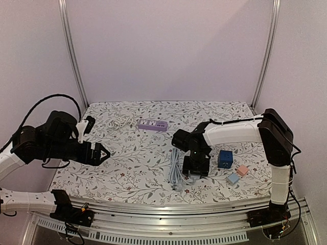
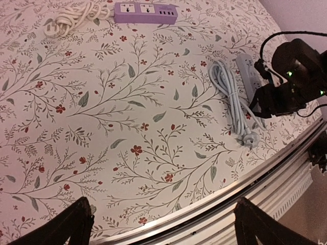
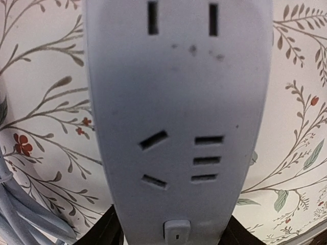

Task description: Insert the plug

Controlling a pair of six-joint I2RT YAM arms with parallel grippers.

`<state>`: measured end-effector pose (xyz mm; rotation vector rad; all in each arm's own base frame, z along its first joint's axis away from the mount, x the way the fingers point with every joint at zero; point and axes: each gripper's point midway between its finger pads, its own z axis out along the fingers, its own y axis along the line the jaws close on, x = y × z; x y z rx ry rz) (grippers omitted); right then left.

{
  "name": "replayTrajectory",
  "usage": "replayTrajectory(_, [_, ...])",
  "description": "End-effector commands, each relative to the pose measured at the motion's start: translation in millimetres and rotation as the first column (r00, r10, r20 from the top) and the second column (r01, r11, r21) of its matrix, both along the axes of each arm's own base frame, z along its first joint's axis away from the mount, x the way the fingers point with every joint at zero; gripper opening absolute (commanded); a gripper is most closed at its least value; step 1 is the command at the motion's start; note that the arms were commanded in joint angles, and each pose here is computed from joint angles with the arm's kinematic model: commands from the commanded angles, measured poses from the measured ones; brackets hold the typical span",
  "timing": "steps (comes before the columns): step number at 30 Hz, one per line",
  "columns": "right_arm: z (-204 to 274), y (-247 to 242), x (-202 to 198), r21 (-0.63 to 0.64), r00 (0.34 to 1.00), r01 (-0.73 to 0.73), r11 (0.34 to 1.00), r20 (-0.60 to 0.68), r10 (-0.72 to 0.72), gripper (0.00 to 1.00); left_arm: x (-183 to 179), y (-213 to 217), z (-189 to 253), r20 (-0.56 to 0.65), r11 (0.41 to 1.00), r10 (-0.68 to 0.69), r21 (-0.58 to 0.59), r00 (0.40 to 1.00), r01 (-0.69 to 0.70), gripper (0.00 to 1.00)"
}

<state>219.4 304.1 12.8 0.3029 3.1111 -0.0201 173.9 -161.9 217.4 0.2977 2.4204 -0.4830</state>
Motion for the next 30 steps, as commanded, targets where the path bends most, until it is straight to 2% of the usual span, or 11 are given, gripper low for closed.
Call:
replayTrajectory(1, [-1,3,-13,-0.009,0.999,0.007,1.0,-0.037,-0.007,0.6,-6,2,-5,-0.014,0.999,-0.023,0.021,1.0,0.023,0.97])
replayTrajectory(5, [17,11,-8,0.021,1.0,0.001,1.0,-0.017,-0.001,0.66,-7,1,-6,-0.019,0.999,-0.031,0.023,0.999,0.031,0.98])
replayTrajectory(13, [83,10,16,0.011,0.991,-0.057,0.998,0.122,0.056,0.83,-5,-9,-1,-0.002,0.996,-0.09,0.022,0.996,0.09,1.0])
replayTrajectory(15, [96,2,16,-0.016,0.988,-0.068,0.998,0.136,0.069,0.96,-3,-12,1,-0.005,0.996,-0.09,0.025,0.996,0.09,0.99])
replayTrajectory(16, [101,-3,16,-0.033,0.987,-0.073,0.997,0.142,0.077,0.98,-2,-15,2,-0.01,0.995,-0.095,0.022,0.995,0.095,0.99])
replayTrajectory(24, [125,-65,11,-0.219,0.987,-0.04,0.975,0.144,0.073,0.99,12,-41,-1,-0.028,0.991,-0.135,0.022,0.99,0.135,1.0])
replayTrajectory(30, [134,-96,14,-0.253,0.985,-0.04,0.967,0.153,0.08,0.99,32,-73,5,-0.028,0.986,-0.165,0.002,0.986,0.165,0.99])
